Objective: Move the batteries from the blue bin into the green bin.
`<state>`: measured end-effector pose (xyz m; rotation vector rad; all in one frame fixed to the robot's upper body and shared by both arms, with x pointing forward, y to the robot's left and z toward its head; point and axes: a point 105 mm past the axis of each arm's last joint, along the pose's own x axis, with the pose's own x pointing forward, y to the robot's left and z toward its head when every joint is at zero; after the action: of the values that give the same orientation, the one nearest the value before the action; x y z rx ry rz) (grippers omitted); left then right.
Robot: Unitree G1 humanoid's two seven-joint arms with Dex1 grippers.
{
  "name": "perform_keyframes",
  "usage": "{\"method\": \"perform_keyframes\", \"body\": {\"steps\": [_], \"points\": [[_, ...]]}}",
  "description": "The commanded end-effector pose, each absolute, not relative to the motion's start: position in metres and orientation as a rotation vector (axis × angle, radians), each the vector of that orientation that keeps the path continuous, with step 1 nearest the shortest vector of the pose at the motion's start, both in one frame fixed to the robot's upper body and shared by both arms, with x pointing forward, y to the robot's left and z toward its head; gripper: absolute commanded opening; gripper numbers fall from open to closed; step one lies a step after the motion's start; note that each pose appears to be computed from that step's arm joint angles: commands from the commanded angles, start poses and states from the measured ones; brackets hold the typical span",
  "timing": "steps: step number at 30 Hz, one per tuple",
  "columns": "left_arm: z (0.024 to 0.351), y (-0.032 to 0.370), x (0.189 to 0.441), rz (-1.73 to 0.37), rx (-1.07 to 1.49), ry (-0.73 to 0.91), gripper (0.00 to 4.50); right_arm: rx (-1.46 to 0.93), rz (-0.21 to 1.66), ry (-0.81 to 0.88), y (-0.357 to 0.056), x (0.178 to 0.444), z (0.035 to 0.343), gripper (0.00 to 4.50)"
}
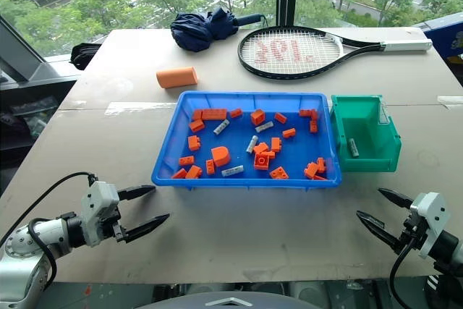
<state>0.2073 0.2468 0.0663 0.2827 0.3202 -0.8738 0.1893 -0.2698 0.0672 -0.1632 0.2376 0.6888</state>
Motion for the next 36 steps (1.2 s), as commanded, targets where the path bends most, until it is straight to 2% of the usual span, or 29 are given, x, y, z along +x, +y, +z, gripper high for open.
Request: {"method": "perform_keyframes", "body": {"steps": [1, 16, 18, 23, 27, 33, 36], "points": [[0.080, 0.250, 0.209, -0.869, 0.309, 0.276, 4.50, -0.184, 0.694, 0.201, -0.269, 0.192, 0.077, 4.09], [0.088, 0.253, 0.209, -0.876, 0.279, 0.269, 4.50, -0.188, 0.700, 0.201, -0.270, 0.191, 0.079, 4.09], [0.091, 0.255, 0.208, -0.878, 0.276, 0.264, 4.50, -0.171, 0.713, 0.184, -0.267, 0.190, 0.083, 4.09], [0.120, 0.250, 0.206, -0.935, 0.150, 0.171, 4.50, -0.119, 0.821, 0.097, -0.238, 0.194, 0.119, 4.09], [0.155, 0.244, 0.209, -1.011, 0.160, 0.120, 4.50, -0.172, 0.922, 0.049, -0.206, 0.212, 0.148, 4.09], [0.203, 0.232, 0.228, -1.086, 0.253, 0.058, 4.50, -0.286, 0.991, 0.055, -0.161, 0.263, 0.177, 4.09], [0.215, 0.226, 0.233, -1.097, 0.275, 0.024, 4.50, -0.397, 1.031, 0.079, -0.144, 0.289, 0.180, 4.09]]}}
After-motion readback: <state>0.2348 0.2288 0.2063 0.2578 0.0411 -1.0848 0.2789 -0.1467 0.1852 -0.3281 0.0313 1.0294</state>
